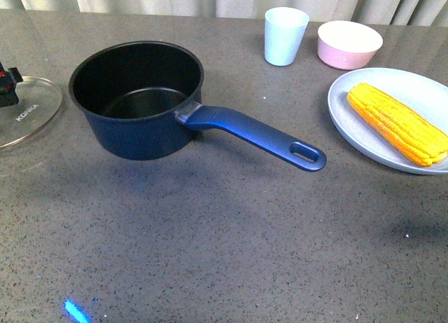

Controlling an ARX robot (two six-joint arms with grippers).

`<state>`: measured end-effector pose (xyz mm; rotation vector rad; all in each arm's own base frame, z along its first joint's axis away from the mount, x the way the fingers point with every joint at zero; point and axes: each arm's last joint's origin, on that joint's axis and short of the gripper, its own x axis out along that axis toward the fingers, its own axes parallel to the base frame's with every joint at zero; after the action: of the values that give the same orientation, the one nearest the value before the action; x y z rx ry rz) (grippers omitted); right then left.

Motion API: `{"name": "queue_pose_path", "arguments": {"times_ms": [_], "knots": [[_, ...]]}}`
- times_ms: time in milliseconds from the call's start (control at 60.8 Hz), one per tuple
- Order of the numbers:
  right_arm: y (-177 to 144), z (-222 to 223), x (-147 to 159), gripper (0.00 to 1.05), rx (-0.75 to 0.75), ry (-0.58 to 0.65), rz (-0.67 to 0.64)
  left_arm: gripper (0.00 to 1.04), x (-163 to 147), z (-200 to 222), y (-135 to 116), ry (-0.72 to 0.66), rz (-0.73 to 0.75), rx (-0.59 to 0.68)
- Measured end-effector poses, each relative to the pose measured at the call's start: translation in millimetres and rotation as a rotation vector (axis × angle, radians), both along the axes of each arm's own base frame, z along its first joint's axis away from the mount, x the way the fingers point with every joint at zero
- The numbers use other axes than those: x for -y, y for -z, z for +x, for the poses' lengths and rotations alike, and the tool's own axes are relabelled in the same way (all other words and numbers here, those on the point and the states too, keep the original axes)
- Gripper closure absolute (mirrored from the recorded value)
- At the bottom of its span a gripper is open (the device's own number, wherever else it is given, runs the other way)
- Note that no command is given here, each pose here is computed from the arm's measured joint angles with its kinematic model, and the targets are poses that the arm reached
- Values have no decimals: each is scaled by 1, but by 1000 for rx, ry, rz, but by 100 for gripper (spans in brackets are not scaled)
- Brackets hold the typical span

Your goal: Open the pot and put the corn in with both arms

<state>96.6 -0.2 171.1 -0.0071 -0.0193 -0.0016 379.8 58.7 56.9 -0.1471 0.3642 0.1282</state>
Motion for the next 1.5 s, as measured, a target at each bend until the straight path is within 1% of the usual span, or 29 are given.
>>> {"name": "queue_pose_path", "arguments": {"times_ms": [230,461,493,543,576,625,707,724,789,855,1020,1332,1431,1497], "knots": [[0,0,0,9,0,0,0,44,3,0,10,5,1,-5],[0,0,0,9,0,0,0,44,8,-2,13,13,5,7],[0,0,0,9,0,0,0,40,8,-2,14,13,4,7],[0,0,0,9,0,0,0,31,8,-2,15,15,3,8],[0,0,0,9,0,0,0,27,9,-3,15,16,3,8],[0,0,0,9,0,0,0,19,10,-4,15,18,3,7],[0,0,0,9,0,0,0,8,11,-7,17,20,3,0],[0,0,0,9,0,0,0,7,12,-8,18,20,3,-2],[0,0,0,9,0,0,0,9,14,-13,20,18,4,-16],[0,0,0,9,0,0,0,9,15,-17,21,15,5,-25],[0,0,0,9,0,0,0,9,18,-30,13,20,6,-19],[0,0,0,9,0,0,0,9,24,-71,-17,40,0,3],[0,0,0,9,0,0,0,9,22,-83,-37,61,-29,41],[0,0,0,9,0,0,0,23,22,-93,-51,102,25,180]]}}
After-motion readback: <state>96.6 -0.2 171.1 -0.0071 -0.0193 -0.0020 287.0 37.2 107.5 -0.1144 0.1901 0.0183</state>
